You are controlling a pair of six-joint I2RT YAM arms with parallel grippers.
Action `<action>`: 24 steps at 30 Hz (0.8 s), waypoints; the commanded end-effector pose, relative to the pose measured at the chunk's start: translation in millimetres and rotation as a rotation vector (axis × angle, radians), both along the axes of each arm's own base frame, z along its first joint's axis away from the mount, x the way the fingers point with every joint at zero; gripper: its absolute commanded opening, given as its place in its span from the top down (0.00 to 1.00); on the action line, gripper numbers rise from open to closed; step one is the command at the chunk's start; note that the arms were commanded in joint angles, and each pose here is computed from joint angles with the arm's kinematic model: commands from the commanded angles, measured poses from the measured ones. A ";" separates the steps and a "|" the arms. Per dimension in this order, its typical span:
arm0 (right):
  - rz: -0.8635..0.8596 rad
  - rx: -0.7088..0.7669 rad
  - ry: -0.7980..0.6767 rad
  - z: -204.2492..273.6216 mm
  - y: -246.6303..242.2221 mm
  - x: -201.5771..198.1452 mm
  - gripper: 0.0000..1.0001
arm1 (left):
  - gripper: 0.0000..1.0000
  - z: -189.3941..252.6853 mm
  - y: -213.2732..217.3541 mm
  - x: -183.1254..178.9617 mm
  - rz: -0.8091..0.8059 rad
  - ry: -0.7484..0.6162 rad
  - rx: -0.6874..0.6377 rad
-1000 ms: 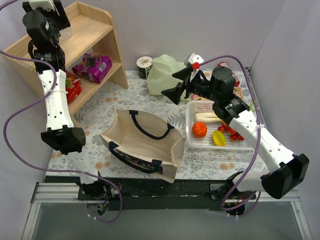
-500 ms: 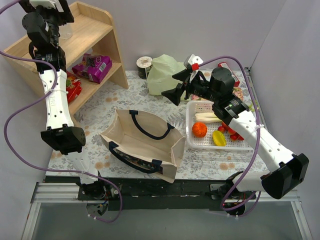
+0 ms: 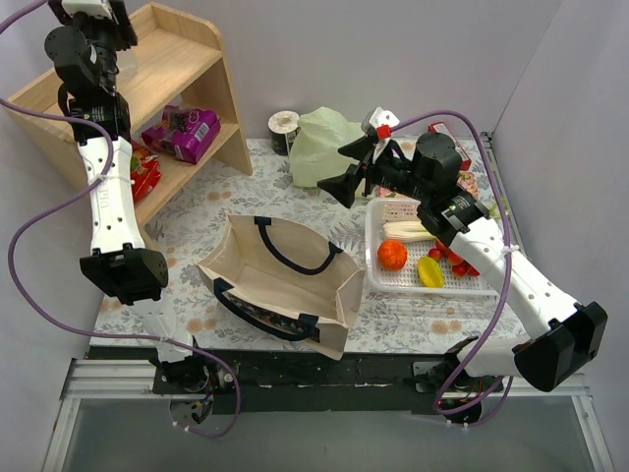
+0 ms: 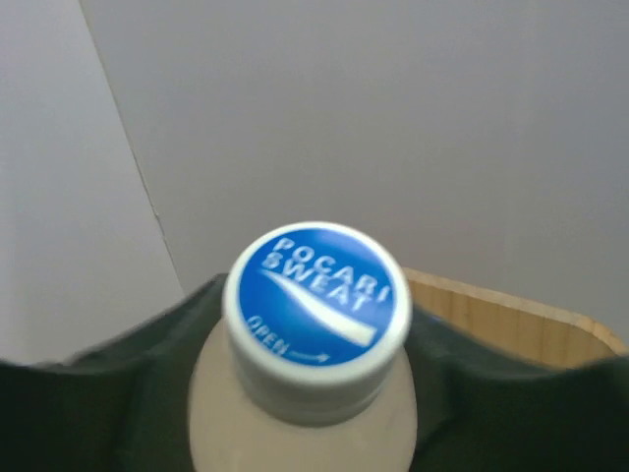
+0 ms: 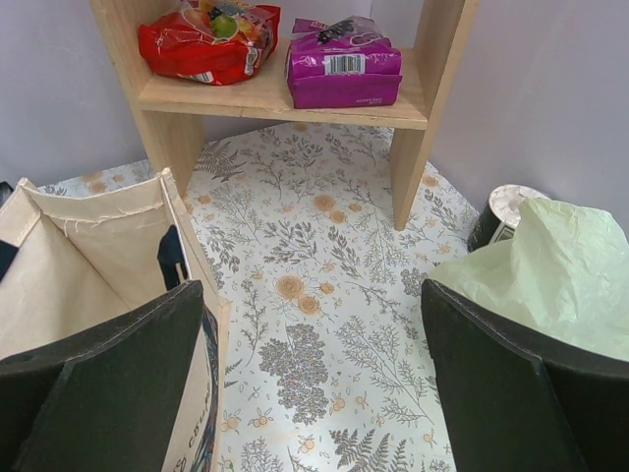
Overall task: Untie the knot of the grocery bags and take out the mixed food
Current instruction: Place the bottle on the shelf.
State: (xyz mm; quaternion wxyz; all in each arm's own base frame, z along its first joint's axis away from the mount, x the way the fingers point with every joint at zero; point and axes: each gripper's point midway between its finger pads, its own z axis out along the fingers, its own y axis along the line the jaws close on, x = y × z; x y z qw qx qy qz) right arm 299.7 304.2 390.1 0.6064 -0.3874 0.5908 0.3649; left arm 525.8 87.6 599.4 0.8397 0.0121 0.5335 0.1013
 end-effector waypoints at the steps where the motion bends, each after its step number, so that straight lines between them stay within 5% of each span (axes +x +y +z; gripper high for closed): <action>1: 0.000 0.016 -0.042 10.7 -5.7 -6.6 0.03 | 1.00 26.4 -4.0 -20.8 -0.022 -0.069 0.090; 7: -0.007 0.008 -0.045 10.7 -7.2 -7.4 0.03 | 1.00 52.0 -11.4 -28.9 -0.073 -0.199 0.084; 14: -0.027 -0.008 -0.058 9.8 -12.9 -8.1 0.03 | 1.00 112.7 -31.3 -87.7 -0.129 -0.345 0.087; 24: -0.013 0.003 -0.037 3.7 -9.8 -8.9 0.03 | 1.00 96.1 -29.7 -114.3 -0.082 -0.195 0.066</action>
